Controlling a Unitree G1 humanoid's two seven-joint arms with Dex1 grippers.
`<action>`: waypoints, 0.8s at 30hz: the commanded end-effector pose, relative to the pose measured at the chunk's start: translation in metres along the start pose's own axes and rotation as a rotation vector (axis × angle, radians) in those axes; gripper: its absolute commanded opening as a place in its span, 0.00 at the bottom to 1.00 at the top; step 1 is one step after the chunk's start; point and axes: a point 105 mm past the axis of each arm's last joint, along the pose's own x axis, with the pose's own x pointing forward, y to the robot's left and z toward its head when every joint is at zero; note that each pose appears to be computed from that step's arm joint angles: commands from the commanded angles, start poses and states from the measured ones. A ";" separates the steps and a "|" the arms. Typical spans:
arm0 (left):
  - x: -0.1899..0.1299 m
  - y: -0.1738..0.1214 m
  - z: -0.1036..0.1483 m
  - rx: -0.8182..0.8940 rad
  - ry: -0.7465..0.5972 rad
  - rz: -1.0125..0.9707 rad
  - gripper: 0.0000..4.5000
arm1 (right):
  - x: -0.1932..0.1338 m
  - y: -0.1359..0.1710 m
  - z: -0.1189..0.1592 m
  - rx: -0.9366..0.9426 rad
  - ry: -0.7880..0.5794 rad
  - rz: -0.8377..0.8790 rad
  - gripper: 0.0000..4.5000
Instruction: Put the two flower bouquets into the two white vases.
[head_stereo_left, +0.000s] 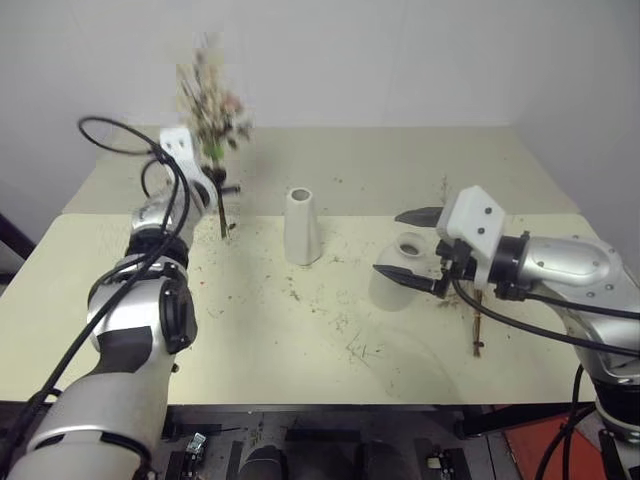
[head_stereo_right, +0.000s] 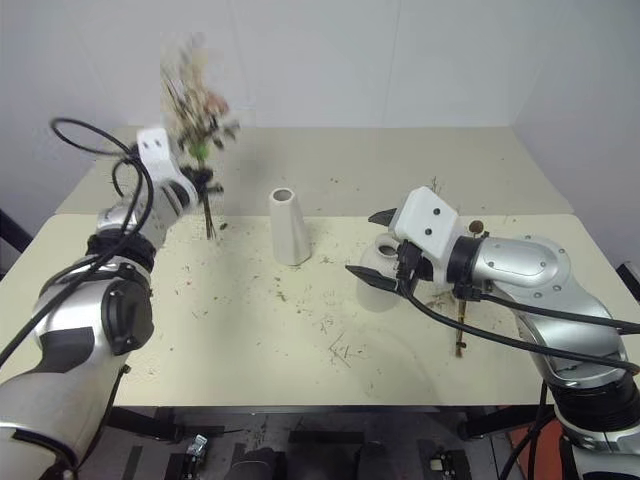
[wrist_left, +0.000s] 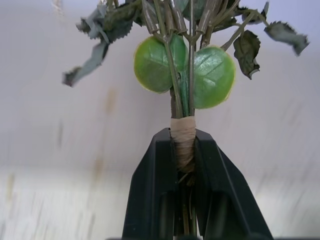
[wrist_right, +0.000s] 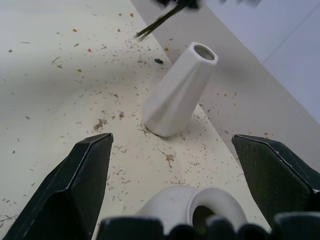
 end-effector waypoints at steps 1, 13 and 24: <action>-0.007 -0.023 0.072 -0.038 -0.328 -0.146 0.03 | -0.010 -0.005 0.011 -0.039 -0.016 -0.053 1.00; -0.034 -0.069 0.077 -0.377 -0.520 -0.728 0.03 | -0.016 0.004 0.004 -0.003 0.016 -0.136 1.00; -0.038 -0.093 0.066 -0.419 -0.497 -0.872 0.03 | -0.025 0.011 -0.008 0.041 0.059 -0.220 1.00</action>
